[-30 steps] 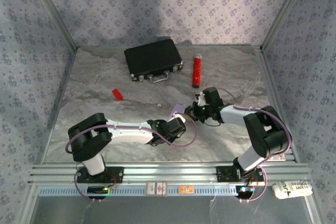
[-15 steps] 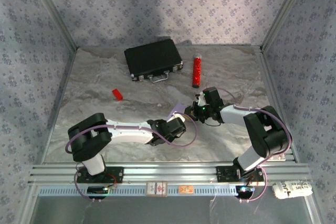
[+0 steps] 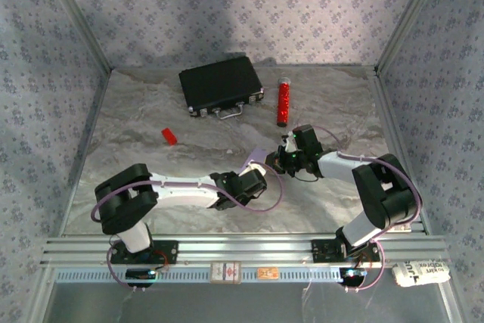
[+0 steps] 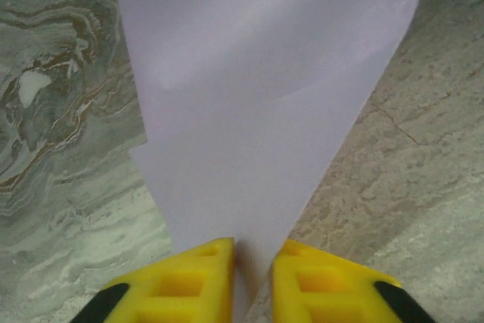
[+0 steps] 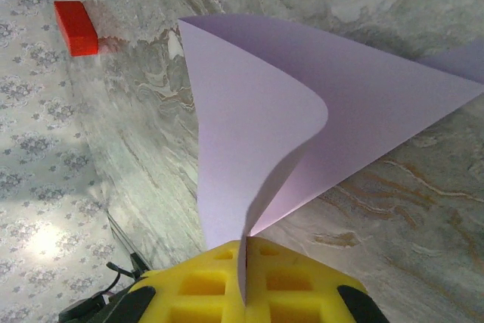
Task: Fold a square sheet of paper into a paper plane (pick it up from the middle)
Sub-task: Fold the wing for the fifth time at the center of the table.
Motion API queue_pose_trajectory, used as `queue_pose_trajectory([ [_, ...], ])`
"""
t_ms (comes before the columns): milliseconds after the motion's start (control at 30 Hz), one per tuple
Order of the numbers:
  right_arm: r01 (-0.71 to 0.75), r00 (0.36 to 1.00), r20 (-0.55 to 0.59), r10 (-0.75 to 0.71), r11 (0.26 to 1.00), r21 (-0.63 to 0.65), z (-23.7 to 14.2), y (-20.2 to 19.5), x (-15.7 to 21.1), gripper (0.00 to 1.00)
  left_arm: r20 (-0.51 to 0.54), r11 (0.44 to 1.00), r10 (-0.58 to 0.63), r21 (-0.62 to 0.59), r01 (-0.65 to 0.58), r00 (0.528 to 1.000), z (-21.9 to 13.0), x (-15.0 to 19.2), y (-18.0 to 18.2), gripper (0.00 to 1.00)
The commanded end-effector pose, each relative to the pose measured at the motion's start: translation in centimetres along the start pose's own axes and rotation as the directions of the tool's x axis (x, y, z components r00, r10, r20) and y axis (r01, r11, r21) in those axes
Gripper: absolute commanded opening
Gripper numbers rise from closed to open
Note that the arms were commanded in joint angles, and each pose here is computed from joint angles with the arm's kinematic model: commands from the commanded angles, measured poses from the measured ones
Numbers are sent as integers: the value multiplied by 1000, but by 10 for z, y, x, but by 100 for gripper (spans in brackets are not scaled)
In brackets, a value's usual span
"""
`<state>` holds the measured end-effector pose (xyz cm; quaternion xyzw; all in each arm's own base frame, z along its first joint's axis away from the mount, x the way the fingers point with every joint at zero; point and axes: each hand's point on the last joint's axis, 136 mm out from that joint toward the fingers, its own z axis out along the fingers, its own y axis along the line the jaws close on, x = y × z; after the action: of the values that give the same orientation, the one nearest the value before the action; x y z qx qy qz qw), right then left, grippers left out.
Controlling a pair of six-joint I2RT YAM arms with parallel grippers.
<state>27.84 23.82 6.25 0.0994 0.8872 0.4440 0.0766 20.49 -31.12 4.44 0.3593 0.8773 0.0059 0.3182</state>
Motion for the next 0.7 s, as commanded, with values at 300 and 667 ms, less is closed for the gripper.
queue_pose_trajectory([
  [300,17,1000,7,-17,1000,-15,-6,10,-5,2,31,1000,16,-22,-15,999,-4,-3,3,27],
  [667,20,1000,3,-20,1000,-15,-7,11,-4,2,30,1000,14,-26,-13,999,-1,-2,3,13],
])
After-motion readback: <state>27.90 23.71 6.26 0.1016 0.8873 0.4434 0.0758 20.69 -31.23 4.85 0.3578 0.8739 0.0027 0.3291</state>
